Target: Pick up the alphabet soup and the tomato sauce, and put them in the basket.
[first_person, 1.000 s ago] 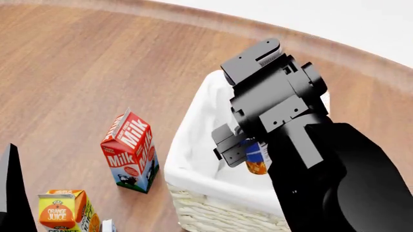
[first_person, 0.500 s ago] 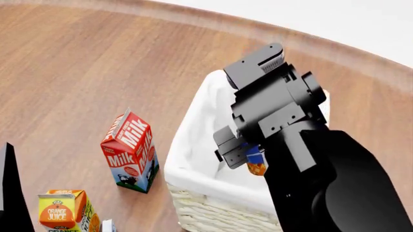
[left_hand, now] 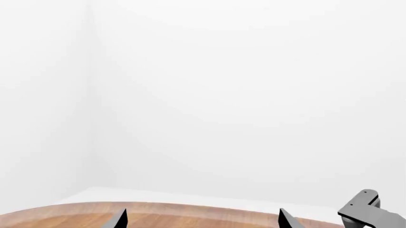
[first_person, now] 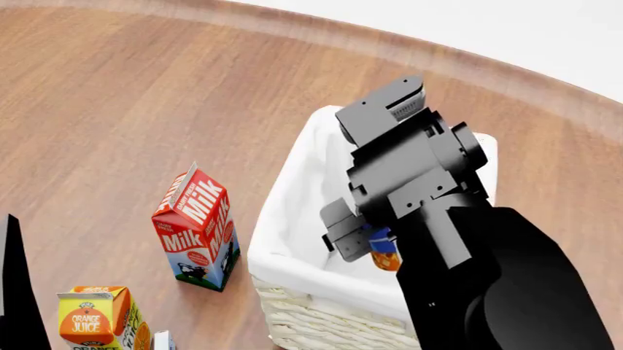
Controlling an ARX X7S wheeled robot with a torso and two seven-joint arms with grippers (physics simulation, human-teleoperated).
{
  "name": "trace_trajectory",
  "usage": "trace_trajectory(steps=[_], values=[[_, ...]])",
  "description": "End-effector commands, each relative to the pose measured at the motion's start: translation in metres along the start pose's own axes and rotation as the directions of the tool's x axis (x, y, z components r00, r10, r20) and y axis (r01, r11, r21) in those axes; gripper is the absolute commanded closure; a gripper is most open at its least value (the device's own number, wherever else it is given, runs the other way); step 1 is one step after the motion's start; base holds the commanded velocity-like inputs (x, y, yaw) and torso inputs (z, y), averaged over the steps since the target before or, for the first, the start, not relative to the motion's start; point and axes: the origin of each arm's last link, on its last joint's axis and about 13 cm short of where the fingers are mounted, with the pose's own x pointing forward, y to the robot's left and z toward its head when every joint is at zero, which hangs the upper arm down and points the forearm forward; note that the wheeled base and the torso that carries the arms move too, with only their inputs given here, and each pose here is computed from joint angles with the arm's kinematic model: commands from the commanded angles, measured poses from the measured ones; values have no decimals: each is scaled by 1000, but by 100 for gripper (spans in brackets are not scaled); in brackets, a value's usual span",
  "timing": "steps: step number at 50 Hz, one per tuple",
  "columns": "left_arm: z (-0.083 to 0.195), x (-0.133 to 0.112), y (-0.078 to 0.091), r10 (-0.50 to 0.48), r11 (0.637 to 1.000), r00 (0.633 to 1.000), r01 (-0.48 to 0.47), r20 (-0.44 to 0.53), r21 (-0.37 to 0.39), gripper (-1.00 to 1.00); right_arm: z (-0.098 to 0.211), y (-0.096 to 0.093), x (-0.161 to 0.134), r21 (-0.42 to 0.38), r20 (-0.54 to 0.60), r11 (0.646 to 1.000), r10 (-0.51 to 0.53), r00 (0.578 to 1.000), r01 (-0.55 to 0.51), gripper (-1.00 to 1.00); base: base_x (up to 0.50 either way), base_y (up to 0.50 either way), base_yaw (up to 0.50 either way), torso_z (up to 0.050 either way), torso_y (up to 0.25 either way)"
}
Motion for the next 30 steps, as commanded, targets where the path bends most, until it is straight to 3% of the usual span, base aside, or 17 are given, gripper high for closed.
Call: trace_trajectory(steps=[1,14,15,30], values=[[-2,0,0,1,1000,1000,-1,-3,1,-100,-1,1,3,-33,4,999,-19,1000,19,100,0,0,0,0,0],[-3,0,-1,-4,1000,1000,4,-7,1,-100,-1,1,4,-42,13,999,-30,999,31,100,0,0,0,1,0],[-3,0,-1,-5,1000,1000,5,-7,0,-100,-1,0,3,-38,10,999,-32,999,32,-100,0,0,0,0,0],[0,0,-1,-6,1000,1000,6,-2,-3,-100,2,-1,0,-41,13,999,-33,999,33,-100,0,0,0,0,0]])
